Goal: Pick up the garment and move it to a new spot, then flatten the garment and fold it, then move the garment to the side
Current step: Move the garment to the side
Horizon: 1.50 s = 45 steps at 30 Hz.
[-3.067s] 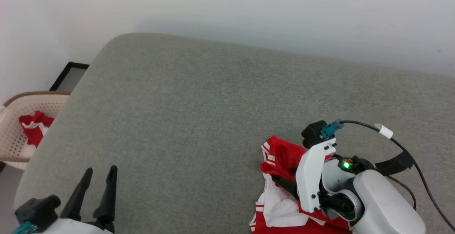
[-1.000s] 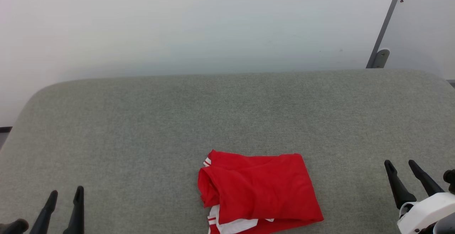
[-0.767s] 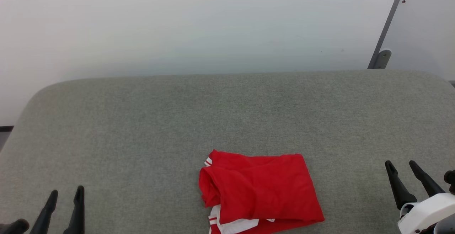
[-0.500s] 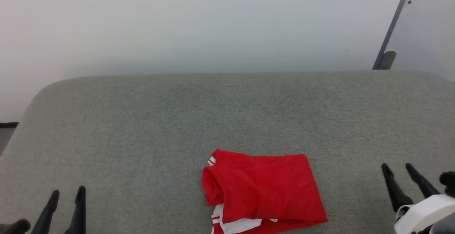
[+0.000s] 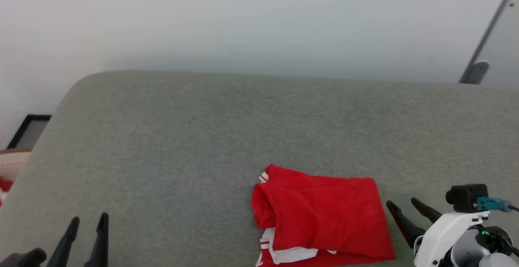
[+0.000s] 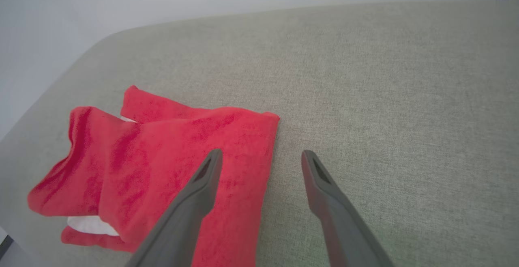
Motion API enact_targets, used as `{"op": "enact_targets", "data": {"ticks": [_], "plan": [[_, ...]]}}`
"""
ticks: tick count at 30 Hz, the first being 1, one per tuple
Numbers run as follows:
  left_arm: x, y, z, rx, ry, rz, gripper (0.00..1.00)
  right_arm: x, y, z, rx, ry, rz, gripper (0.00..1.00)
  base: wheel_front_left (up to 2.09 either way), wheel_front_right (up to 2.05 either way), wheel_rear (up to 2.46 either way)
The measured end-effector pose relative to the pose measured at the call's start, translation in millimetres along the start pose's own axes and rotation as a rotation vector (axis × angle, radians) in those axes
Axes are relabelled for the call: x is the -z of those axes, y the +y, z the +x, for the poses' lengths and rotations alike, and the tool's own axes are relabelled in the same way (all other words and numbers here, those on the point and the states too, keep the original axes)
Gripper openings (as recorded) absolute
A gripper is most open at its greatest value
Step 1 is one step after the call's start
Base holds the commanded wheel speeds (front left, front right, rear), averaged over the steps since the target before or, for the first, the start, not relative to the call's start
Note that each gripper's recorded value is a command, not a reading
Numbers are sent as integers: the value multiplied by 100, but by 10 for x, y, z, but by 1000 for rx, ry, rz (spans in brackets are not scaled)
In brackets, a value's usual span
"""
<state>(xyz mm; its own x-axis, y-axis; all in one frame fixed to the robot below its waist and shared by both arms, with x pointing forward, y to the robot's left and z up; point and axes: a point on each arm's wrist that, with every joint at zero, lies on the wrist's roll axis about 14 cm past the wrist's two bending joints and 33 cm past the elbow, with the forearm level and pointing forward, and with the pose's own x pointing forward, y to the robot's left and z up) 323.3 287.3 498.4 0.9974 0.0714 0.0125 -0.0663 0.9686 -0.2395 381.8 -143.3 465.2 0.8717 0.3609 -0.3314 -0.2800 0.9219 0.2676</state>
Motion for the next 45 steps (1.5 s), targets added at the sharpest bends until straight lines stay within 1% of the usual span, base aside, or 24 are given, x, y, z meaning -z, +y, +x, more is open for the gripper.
{"op": "enact_targets", "data": {"ticks": [4,11,16,17,18,23,28,31,33,38,45], "plan": [[36,77,-64,-28,11,-6,100,161,30,97,-20,119,-18,100,0,0,0],[131,134,-59,-56,40,-11,100,402,-26,267,-21,297,-23,100,0,0,0],[187,168,-51,-72,58,-13,100,652,48,381,-39,437,40,100,0,0,0],[198,180,-57,-77,62,-13,100,682,70,401,-46,466,38,81,0,0,0],[209,189,-64,-81,65,-14,100,691,96,423,-56,484,40,0,0,0,0],[240,230,-67,-96,77,-16,100,702,149,495,-73,506,37,0,0,0,0],[243,216,-11,-89,78,-16,100,638,104,499,-65,498,30,0,0,0,0],[232,152,71,-67,73,-16,100,536,12,499,-45,477,16,0,0,0,0],[230,110,123,-50,73,-14,100,428,-76,498,-27,455,0,0,0,0,0],[228,-51,300,7,70,-11,100,224,-421,407,53,424,-32,0,0,0,0],[270,-426,602,127,75,-13,100,-121,-983,166,195,382,-97,0,0,0,0]]}}
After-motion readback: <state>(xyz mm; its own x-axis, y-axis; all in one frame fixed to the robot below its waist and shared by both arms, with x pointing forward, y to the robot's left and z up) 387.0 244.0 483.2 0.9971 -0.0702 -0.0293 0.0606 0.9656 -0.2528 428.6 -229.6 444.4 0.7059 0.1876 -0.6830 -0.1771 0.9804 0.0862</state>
